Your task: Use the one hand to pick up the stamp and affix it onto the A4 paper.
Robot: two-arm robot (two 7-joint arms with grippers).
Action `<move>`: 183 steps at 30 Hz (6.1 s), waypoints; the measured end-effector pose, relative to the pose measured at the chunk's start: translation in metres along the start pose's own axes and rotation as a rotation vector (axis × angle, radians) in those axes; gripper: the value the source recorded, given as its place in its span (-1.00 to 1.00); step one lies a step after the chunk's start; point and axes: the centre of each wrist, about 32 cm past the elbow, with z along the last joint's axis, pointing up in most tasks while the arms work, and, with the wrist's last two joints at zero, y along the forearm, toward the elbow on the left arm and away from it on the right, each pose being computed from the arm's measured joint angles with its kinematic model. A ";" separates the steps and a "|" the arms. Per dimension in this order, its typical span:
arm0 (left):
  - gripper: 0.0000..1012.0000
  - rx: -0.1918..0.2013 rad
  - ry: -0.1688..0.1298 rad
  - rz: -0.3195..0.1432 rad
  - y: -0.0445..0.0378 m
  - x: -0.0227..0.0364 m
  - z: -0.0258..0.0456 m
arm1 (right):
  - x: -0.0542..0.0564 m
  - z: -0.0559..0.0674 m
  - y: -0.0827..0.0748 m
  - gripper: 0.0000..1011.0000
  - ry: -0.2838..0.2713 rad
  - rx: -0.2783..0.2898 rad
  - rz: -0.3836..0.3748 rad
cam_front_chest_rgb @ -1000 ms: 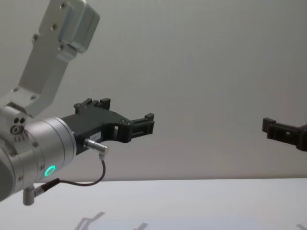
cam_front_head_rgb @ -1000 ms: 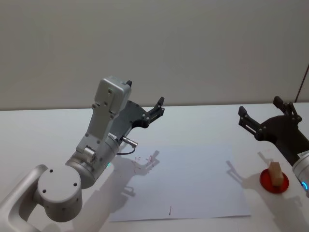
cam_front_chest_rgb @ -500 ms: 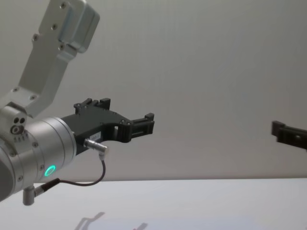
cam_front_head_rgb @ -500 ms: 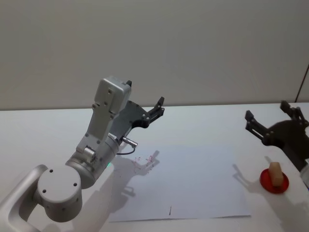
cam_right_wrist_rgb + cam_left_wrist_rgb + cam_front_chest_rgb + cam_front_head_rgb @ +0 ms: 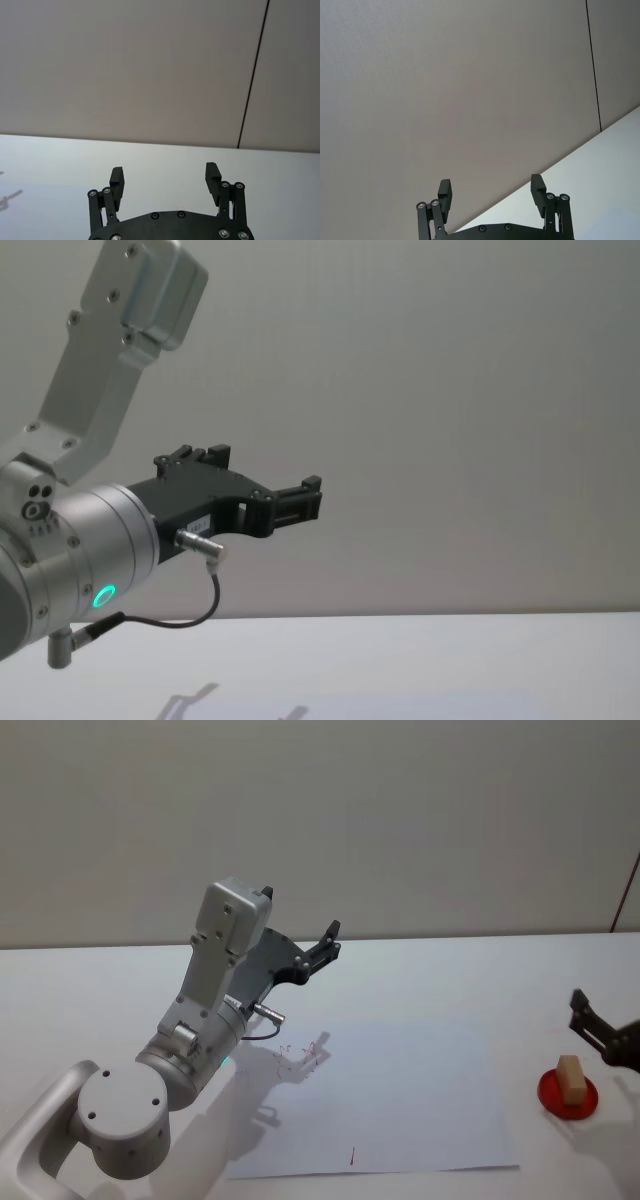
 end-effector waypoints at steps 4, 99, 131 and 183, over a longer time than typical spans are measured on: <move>0.98 0.000 0.000 0.000 0.0000 0.0000 0.0000 | 0.001 -0.003 -0.012 0.98 0.009 -0.035 -0.023; 0.98 0.000 0.000 0.000 0.0000 0.0000 0.0000 | -0.020 -0.017 0.037 -0.57 -0.026 -0.188 0.225; 0.98 0.000 0.000 0.000 0.0000 0.0000 0.0000 | -0.012 -0.024 0.099 -0.57 -0.007 -0.425 0.654; 0.98 0.000 0.000 0.000 0.0000 0.0000 0.0000 | -0.001 -0.003 0.117 -0.57 -0.169 -0.181 0.638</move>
